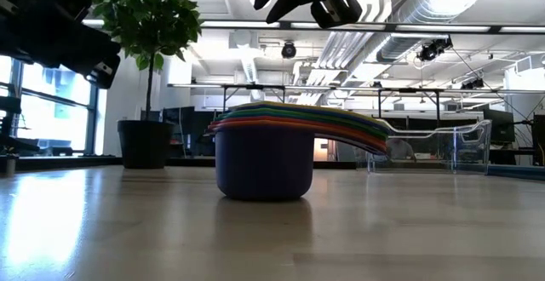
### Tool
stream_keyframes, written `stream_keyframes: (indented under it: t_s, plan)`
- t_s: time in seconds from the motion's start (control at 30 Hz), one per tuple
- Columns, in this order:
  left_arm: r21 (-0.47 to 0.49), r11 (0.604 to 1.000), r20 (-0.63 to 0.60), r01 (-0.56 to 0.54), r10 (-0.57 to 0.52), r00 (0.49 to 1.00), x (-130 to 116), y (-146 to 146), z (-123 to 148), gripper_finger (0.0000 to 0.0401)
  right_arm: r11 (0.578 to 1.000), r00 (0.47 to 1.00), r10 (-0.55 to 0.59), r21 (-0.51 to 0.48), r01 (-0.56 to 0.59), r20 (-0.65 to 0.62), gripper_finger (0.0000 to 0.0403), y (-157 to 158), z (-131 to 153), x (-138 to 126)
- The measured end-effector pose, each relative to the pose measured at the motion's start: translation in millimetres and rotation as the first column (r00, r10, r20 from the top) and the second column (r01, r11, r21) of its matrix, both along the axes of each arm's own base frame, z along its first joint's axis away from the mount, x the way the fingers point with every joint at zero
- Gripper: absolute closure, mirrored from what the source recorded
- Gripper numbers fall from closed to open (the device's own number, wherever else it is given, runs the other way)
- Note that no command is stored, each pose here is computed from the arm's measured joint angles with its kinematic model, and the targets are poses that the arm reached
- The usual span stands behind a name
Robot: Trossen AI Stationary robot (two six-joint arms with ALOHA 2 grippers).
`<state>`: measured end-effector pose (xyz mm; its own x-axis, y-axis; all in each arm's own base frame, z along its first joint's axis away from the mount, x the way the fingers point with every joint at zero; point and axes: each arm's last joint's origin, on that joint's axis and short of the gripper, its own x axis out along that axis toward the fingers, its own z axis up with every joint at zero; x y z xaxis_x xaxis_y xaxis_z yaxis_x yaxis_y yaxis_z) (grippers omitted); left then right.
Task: Nest measuring cups in basket
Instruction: Put the nested measuring cups into the transparent bin
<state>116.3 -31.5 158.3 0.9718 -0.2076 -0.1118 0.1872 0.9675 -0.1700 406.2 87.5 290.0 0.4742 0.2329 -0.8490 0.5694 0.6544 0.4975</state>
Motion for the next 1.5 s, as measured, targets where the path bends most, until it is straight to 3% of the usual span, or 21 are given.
stream_keyframes:
  t_s: [0.2, 0.5, 0.8, 1.17, 1.37, 1.5]
  plan:
    - [0.000, 1.000, 0.029, 0.001, -0.001, 1.000, 0, 0, 3, 0.0341, 1.000, 1.000, 0.008, -0.003, -0.008, 0.002, 0.0336, 0, 0, 0]
    - [0.005, 1.000, 0.204, -0.005, 0.003, 0.979, -4, 1, 20, 0.0341, 1.000, 1.000, 0.022, -0.011, -0.022, 0.005, 0.0336, 0, 0, 0]
    - [0.046, 0.995, 0.316, -0.087, 0.068, 0.946, -13, 6, 29, 0.0341, 0.999, 0.999, 0.036, -0.031, -0.036, 0.012, 0.0336, 0, 0, 0]
    - [0.113, 0.990, 0.167, -0.083, 0.064, 0.984, -14, 7, 13, 0.0341, 0.999, 0.999, 0.040, -0.036, -0.040, -0.010, 0.0336, 0, -1, -2]
    - [0.110, 0.978, 0.126, -0.179, 0.164, 0.978, -14, 10, 9, 0.0341, 0.996, 0.997, 0.073, -0.052, -0.073, -0.003, 0.0336, 0, -1, -2]
    - [0.112, 0.977, 0.123, -0.181, 0.167, 0.978, -14, 10, 9, 0.0341, 0.995, 0.996, 0.086, -0.054, -0.086, -0.002, 0.0336, 2, -1, -2]
